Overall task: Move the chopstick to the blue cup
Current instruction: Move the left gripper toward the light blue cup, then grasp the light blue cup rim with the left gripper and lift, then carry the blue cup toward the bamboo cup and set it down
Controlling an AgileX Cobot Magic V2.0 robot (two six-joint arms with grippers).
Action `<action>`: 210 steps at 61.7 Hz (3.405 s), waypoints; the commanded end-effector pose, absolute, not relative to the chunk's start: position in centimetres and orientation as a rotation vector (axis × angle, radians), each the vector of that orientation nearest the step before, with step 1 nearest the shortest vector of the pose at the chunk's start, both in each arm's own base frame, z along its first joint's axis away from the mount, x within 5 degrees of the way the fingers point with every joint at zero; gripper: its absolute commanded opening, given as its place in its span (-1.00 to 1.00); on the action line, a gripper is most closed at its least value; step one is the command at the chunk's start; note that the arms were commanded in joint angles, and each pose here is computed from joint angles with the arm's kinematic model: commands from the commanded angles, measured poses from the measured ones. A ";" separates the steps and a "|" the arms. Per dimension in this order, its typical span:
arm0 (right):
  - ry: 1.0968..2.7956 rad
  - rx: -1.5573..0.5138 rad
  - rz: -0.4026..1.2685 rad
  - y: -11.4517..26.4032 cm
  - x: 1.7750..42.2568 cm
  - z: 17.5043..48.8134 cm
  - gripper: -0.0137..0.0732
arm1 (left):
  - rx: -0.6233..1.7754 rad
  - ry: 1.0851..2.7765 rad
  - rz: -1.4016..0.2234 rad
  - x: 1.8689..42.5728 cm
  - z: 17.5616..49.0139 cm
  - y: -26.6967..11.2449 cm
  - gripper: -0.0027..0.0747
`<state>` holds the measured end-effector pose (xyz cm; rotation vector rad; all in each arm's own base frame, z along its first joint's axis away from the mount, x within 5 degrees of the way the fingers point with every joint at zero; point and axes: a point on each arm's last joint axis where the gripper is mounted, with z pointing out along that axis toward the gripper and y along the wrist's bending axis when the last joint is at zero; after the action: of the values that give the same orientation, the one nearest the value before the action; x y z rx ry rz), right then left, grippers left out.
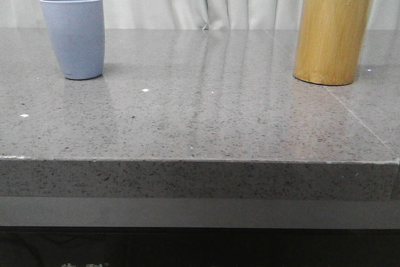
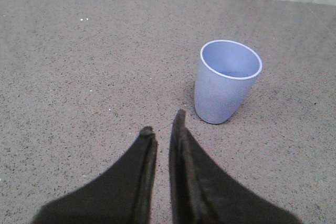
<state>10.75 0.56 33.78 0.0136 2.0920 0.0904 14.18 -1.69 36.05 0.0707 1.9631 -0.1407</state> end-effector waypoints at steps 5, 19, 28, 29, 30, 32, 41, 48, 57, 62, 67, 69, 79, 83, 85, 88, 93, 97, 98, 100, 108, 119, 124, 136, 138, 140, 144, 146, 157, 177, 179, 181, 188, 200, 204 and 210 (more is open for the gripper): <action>2.027 -0.001 0.078 0.5 11.0 34.9 0.57 | 0.124 1.848 -0.196 15.6 38.5 -2.8 0.05; 2.027 -0.001 0.078 0.5 11.0 34.9 0.56 | 0.265 1.890 -0.221 18.8 40.7 -5.3 0.13; 2.027 -0.001 0.078 0.5 11.0 34.9 0.56 | 0.296 1.994 -0.216 22.5 41.8 -6.5 0.13; 2.027 -0.001 0.078 0.5 11.0 34.9 0.56 | 0.300 2.010 -0.213 22.8 41.8 -6.6 0.13; 2.027 -0.001 0.078 0.5 11.0 34.9 0.56 | 0.302 2.020 -0.213 23.2 41.8 -6.7 0.13; 2.027 -0.001 0.078 0.5 11.0 34.9 0.56 | 0.308 2.040 -0.208 23.9 41.9 -6.9 0.13; 2.023 0.000 0.077 0.5 11.0 35.0 0.56 | 0.335 2.146 -0.186 27.9 41.7 -7.9 0.13; 2.022 0.000 0.077 0.5 11.0 35.0 0.56 | 0.365 2.213 -0.128 30.6 41.2 -8.4 0.13; 2.022 0.000 0.077 0.5 11.0 35.0 0.56 | 0.394 2.304 -0.071 33.5 40.3 -8.8 0.13; 2.022 0.000 0.077 0.5 11.0 35.0 0.56 | 0.402 2.336 -0.059 34.8 39.8 -9.1 0.13; 2.022 0.000 0.077 0.5 11.0 35.0 0.56 | 0.409 2.366 -0.046 36.1 39.1 -9.4 0.13; 2.022 0.000 0.077 0.5 11.0 35.0 0.56 | 0.412 2.380 -0.037 36.5 38.9 -9.5 0.13; 2.022 0.000 0.077 0.5 11.0 35.0 0.56 | 0.424 2.434 -0.014 38.1 37.6 -9.8 0.13; 2.022 0.000 0.077 0.5 11.0 35.0 0.56 | 0.424 2.445 -0.013 38.6 37.2 -9.9 0.13; 2.022 0.000 0.077 0.5 11.0 35.0 0.56 | 0.421 2.453 -0.014 38.8 37.0 -10.0 0.12; 2.022 0.000 0.077 0.5 11.0 35.0 0.56 | 0.423 2.459 -0.013 39.0 36.8 -10.0 0.08; 2.022 0.000 0.077 0.5 11.0 35.0 0.56 | 0.424 2.467 -0.014 39.0 36.6 -10.0 -0.10; 2.022 0.000 0.077 0.5 11.0 35.0 0.56 | 0.425 2.469 -0.014 39.0 36.6 -10.0 -0.26; 2.022 0.000 0.077 0.5 11.0 35.0 0.56 | 0.425 2.469 -0.014 39.0 36.6 -10.0 -0.32; 2.022 0.000 0.077 0.5 11.0 35.0 0.56 | 0.425 2.469 -0.014 39.0 36.6 -10.0 -0.41; 2.022 0.000 0.077 0.5 11.0 35.0 0.56 | 0.425 2.469 -0.014 39.0 36.6 -10.0 -0.71; 2.022 0.000 0.077 0.5 11.0 35.0 0.56 | 0.429 2.468 -0.018 38.9 36.6 -10.2 -0.98; 2.022 0.000 0.077 0.5 11.0 35.0 0.56 | 0.449 2.476 -0.023 38.7 36.8 -10.7 -0.98; 2.022 0.000 0.077 0.5 11.0 35.0 0.56 | 0.563 2.387 -0.078 37.2 39.4 -14.8 -0.98; 2.022 0.000 0.077 0.5 11.0 35.0 0.56 | 0.580 2.367 -0.089 36.9 39.9 -15.5 -0.98; 2.022 0.000 0.077 0.5 11.0 35.0 0.56 | 0.603 2.345 -0.102 36.5 40.4 -16.3 -0.98; 2.022 0.000 0.077 0.5 11.0 35.0 0.56 | 0.636 2.316 -0.122 36.1 41.2 -17.6 -0.98; 2.022 0.000 0.077 0.5 11.0 35.0 0.56 | 0.652 2.306 -0.130 35.9 41.5 -18.2 -0.98; 2.022 0.000 0.079 0.5 11.0 35.0 0.56 | 0.715 2.280 -0.193 35.9 42.1 -21.3 -0.98; 2.023 0.000 0.079 0.5 11.0 35.0 0.56 | 0.787 2.278 -0.273 36.7 40.5 -25.2 -0.98; 2.022 0.000 0.079 0.5 11.0 35.0 0.56 | 0.791 2.283 -0.277 36.8 40.3 -25.4 -0.98; 2.022 0.000 0.079 0.5 11.0 35.0 0.56 | 0.793 2.289 -0.279 36.9 40.0 -25.5 -0.98; 2.022 0.000 0.079 0.5 11.0 35.0 0.56 | 0.809 2.312 -0.296 37.2 39.0 -26.2 -0.98; 2.027 0.000 0.079 0.5 11.0 34.8 0.56 | 0.818 2.335 -0.315 37.4 38.0 -26.7 -0.98; 2.026 0.000 0.079 0.5 11.0 34.9 0.56 | 0.818 2.336 -0.315 37.5 38.0 -26.7 -0.98; 2.026 0.000 0.079 0.5 11.0 34.9 0.56 | 0.820 2.342 -0.313 37.4 38.0 -26.7 -0.93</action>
<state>10.67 0.58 33.66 -0.0024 2.1075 0.0844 38.69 -26.94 33.98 0.8581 2.4646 -0.2512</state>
